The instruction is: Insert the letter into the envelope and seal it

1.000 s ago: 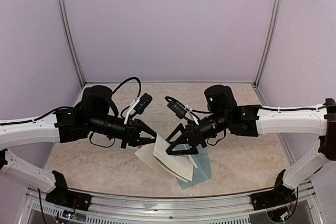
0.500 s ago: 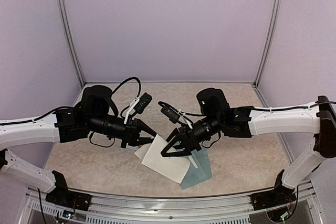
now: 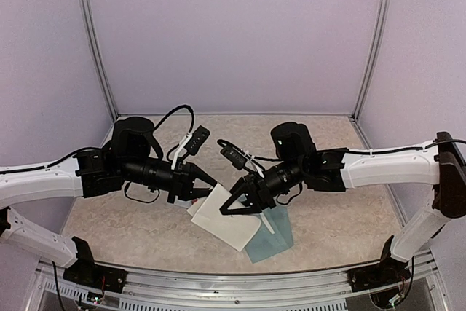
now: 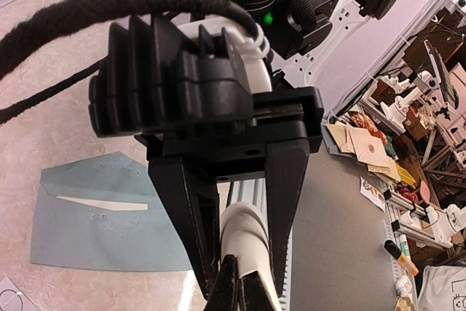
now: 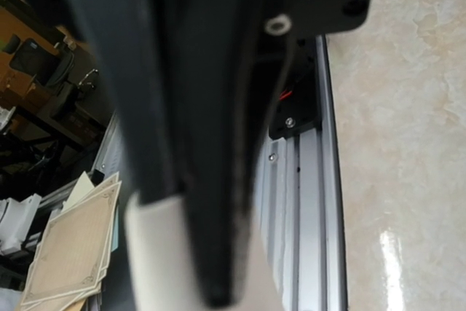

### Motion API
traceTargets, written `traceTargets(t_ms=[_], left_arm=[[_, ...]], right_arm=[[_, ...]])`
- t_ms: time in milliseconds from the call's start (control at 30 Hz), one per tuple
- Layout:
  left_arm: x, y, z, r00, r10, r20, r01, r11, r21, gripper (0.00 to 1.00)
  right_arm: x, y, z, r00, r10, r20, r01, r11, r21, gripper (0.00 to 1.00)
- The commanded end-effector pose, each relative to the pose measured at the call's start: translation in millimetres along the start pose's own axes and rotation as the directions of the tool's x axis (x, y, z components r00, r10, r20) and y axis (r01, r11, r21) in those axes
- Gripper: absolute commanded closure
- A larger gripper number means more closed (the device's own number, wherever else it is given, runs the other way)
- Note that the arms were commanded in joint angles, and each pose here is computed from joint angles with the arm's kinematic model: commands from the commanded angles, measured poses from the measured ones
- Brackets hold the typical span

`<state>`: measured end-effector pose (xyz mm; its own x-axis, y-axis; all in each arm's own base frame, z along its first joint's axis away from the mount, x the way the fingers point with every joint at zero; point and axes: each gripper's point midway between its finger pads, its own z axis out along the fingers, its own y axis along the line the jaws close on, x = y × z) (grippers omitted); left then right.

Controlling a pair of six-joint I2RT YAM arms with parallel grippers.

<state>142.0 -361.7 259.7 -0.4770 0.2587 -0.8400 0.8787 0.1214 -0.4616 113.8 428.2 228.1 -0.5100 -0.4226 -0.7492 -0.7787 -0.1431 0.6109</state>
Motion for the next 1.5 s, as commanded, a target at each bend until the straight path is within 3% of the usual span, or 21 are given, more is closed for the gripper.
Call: traceTargets(t_ms=[0,267,367,500,633,767,900,1033,1133,1233,1367,1467], left_arm=[[-13,-6,-3,0.999,0.026,0.044,-0.027,0.999,0.023,1.0],[-11,-5,-2,0.999,0.021,0.038,-0.022,0.999,0.024,1.0],[-11,-5,-2,0.999,0.021,0.038,-0.022,0.999,0.026,1.0],[-14,-1,-4,0.999,0.007,0.044,-0.007,1.0,0.01,0.98],[-17,9,-11,0.998,-0.028,0.05,0.029,1.0,-0.007,0.66],[-19,6,-20,0.996,-0.056,0.068,0.055,0.998,0.013,0.25],[-17,-2,-17,0.996,-0.069,0.059,0.065,0.996,0.059,0.12],[-13,-2,-10,0.996,-0.075,0.038,0.072,0.995,0.066,0.07],[-12,0,-6,0.997,-0.066,0.035,0.064,0.997,0.053,0.11],[-9,5,-2,0.998,-0.067,0.02,0.066,0.997,0.029,0.33],[-6,10,3,0.997,-0.072,0.008,0.072,0.997,0.006,0.54],[-5,15,5,0.997,-0.076,0.007,0.076,0.997,-0.014,0.77]], right_arm=[[-12,7,7,0.999,-0.03,0.021,0.031,0.999,-0.04,0.68],[-13,6,10,0.999,-0.027,0.018,0.028,0.999,-0.045,0.82],[-12,5,11,1.0,-0.027,0.013,0.027,0.998,-0.049,1.0],[-10,3,11,1.0,-0.03,0.008,0.03,0.999,-0.035,1.0],[-11,2,8,0.999,-0.038,0.01,0.038,0.999,-0.004,1.0],[-11,1,6,0.999,-0.038,0.008,0.038,0.999,0.007,1.0],[-12,1,7,0.999,-0.041,0.009,0.041,0.999,0.008,1.0],[-13,2,7,0.999,-0.043,0.01,0.043,0.999,0.011,1.0],[-14,2,7,0.999,-0.041,0.008,0.041,0.999,0.011,1.0],[-13,2,6,0.999,-0.039,0.005,0.039,0.999,0.011,1.0],[-10,2,6,0.999,-0.034,-0.003,0.034,0.999,0.008,1.0],[-9,3,6,1.0,-0.03,-0.008,0.03,1.0,0.005,1.0]])
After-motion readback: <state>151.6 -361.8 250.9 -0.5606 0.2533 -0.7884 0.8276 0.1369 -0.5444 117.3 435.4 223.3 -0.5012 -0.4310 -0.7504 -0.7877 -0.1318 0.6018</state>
